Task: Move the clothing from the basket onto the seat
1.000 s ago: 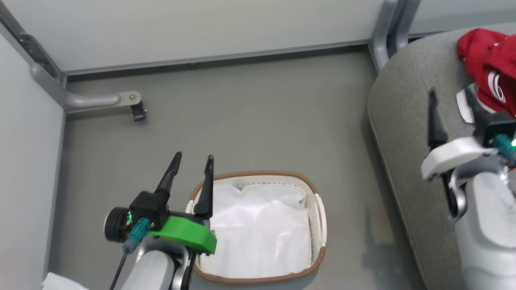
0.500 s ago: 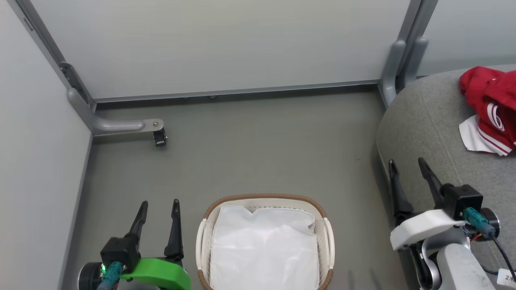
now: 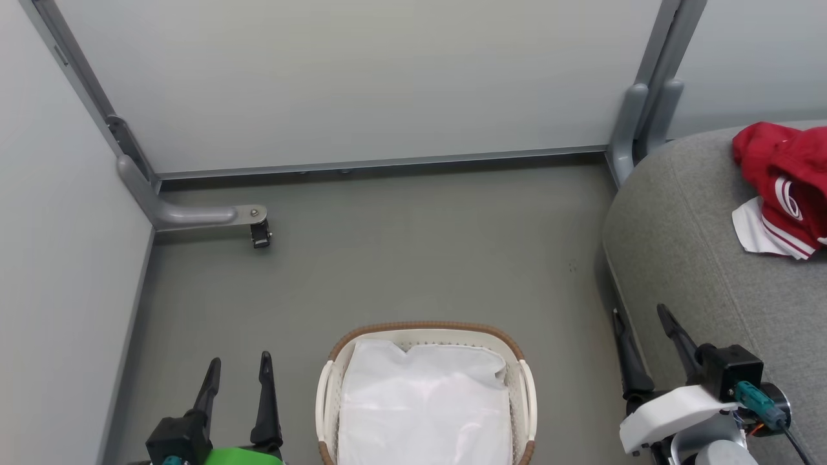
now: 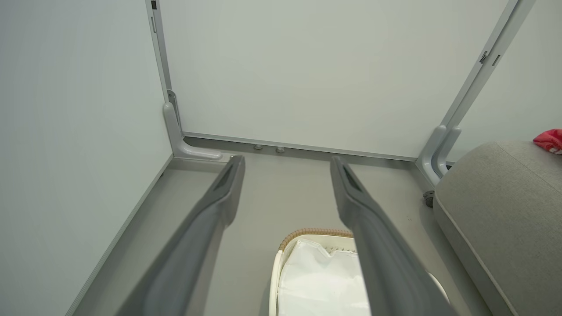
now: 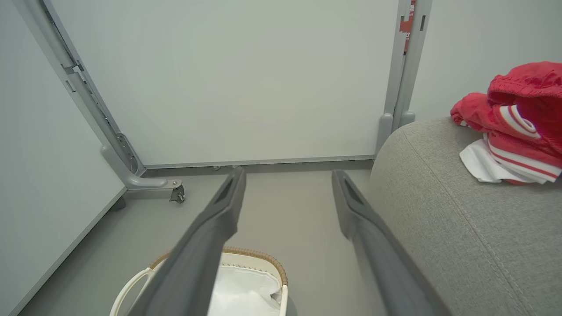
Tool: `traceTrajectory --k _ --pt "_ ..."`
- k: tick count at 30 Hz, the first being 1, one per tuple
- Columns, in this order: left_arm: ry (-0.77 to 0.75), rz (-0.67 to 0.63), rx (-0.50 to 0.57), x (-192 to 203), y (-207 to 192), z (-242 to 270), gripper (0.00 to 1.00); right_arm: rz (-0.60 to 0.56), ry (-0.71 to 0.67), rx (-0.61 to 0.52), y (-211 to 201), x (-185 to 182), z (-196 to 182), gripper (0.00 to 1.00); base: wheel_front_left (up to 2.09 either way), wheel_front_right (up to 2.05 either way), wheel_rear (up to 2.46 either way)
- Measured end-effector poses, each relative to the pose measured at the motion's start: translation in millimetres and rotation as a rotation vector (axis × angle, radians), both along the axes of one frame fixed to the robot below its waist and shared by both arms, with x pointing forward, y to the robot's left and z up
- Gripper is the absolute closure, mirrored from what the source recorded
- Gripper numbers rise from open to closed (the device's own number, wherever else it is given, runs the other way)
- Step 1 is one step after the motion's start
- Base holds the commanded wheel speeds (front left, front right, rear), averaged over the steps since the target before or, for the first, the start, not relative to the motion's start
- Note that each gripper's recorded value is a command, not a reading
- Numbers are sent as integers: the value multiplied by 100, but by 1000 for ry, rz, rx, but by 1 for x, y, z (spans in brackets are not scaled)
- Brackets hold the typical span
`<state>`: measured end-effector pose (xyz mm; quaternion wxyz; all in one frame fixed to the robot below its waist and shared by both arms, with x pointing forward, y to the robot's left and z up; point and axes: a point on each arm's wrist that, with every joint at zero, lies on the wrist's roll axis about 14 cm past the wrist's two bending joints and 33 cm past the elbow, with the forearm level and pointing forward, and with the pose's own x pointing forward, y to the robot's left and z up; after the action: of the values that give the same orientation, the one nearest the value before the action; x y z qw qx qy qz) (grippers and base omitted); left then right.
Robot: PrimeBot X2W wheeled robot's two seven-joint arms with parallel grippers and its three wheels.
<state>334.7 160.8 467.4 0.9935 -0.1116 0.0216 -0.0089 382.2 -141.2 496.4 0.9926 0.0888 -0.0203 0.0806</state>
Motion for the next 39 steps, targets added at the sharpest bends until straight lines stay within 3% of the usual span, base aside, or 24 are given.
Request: traceTrajectory --k 34,35,39 --pt "-7 4 -2 2 0 2 0 12 17 -7 4 2 -5 0 0 0 0" --pt "0 5 -6 2 0 0 100 13 22 -6 4 1 -7 100 0 0 0" --pt "40 5 -6 -2 0 -12 100 12 81 -5 5 -7 -26 100 0 0 0"
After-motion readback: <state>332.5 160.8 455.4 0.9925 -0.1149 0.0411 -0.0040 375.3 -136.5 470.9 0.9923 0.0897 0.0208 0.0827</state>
